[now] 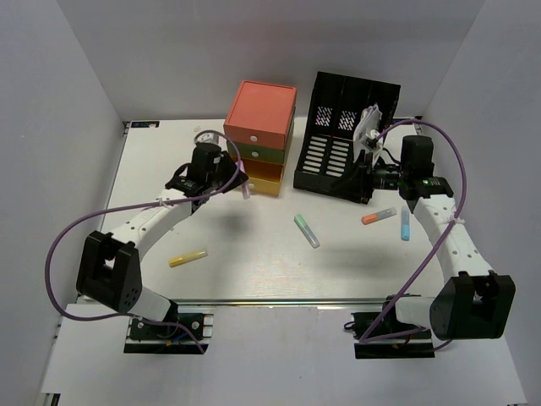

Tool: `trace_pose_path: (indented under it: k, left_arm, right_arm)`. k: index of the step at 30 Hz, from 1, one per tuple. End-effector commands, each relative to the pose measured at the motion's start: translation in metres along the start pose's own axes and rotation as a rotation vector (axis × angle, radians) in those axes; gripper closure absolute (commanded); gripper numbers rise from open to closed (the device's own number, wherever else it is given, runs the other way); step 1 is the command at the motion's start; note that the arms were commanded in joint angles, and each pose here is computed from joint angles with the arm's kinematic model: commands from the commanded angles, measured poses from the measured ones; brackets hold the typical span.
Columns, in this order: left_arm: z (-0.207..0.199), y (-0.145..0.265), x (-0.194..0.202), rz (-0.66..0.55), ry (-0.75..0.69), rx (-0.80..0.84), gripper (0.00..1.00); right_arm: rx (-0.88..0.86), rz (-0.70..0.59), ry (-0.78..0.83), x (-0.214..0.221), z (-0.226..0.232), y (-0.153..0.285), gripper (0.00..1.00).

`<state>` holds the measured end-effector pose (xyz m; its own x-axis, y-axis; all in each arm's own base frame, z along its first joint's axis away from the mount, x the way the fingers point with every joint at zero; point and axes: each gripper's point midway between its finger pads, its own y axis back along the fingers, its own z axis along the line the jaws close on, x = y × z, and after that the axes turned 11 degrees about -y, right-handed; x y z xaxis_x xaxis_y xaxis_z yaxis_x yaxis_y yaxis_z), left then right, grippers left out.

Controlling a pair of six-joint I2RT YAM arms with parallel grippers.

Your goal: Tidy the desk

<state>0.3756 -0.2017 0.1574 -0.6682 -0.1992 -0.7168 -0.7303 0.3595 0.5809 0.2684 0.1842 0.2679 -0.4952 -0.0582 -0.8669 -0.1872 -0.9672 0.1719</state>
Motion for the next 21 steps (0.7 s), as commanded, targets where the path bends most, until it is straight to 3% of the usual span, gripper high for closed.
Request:
trace_pose_path:
  k: [1, 7, 11, 20, 21]
  left_arm:
    - [-0.008, 0.004, -0.040, -0.114, 0.445, -0.049, 1.00]
    - [-0.011, -0.011, -0.062, -0.184, 0.754, -0.047, 1.00]
    - [-0.022, -0.034, -0.078, -0.172, 0.826, -0.033, 1.00]
    - [-0.019, -0.082, -0.071, -0.103, 0.874, -0.092, 1.00]
    - [-0.019, -0.083, -0.069, -0.100, 0.881, -0.097, 0.94]
  right_arm:
    - [-0.019, -0.015, 0.027, -0.005, 0.008, 0.004, 0.58]
    - [-0.016, -0.019, 0.026, -0.005, 0.007, 0.006, 0.58]
    - [-0.018, -0.018, 0.023, -0.004, 0.006, 0.005, 0.58]
    - [-0.008, -0.024, 0.015, -0.005, 0.003, 0.008, 0.58]
    - [-0.009, -0.025, 0.016, -0.005, 0.003, 0.008, 0.58]
